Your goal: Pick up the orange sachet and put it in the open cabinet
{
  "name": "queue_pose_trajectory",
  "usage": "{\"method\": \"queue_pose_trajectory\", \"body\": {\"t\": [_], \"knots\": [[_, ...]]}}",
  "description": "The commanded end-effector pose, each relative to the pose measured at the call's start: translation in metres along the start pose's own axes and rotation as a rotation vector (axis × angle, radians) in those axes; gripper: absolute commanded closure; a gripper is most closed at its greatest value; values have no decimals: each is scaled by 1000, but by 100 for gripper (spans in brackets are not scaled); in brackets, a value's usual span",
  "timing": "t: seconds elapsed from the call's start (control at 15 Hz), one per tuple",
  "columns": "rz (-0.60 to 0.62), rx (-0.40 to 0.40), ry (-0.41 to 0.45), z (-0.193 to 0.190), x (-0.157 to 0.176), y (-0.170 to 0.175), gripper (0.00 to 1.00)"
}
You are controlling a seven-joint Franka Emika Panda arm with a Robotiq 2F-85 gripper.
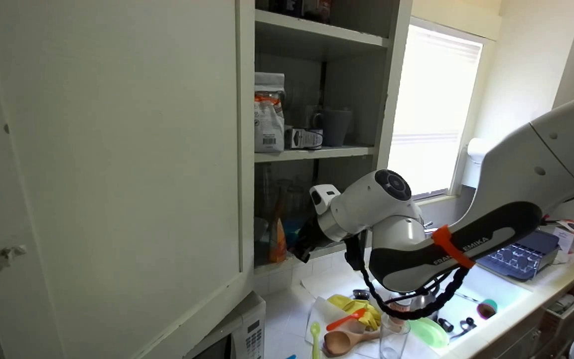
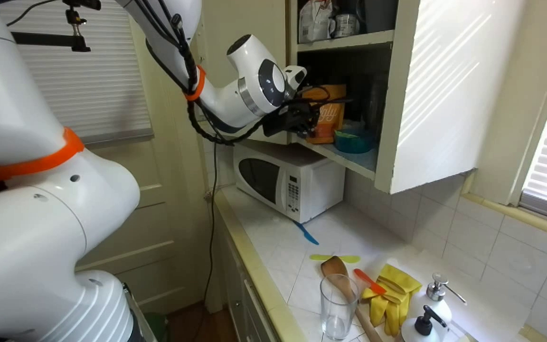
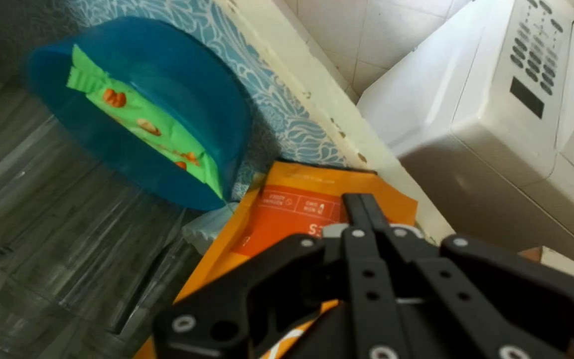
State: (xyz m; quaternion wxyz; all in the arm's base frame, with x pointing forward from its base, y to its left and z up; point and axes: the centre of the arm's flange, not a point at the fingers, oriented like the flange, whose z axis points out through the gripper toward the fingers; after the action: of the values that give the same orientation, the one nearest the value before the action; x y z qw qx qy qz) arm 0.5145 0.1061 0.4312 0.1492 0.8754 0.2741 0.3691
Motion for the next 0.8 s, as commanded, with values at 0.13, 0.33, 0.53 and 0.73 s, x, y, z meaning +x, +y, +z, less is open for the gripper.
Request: {"method": "queue_pose_trajectory", "body": {"t": [0.13, 0.33, 0.53, 0.73], "knots": [[-2, -1, 101, 25, 1, -3, 100], [20, 17, 135, 29, 1, -4, 100], [37, 34, 159, 34, 0, -8, 100], [52, 47, 178, 38, -1, -10, 100]]}}
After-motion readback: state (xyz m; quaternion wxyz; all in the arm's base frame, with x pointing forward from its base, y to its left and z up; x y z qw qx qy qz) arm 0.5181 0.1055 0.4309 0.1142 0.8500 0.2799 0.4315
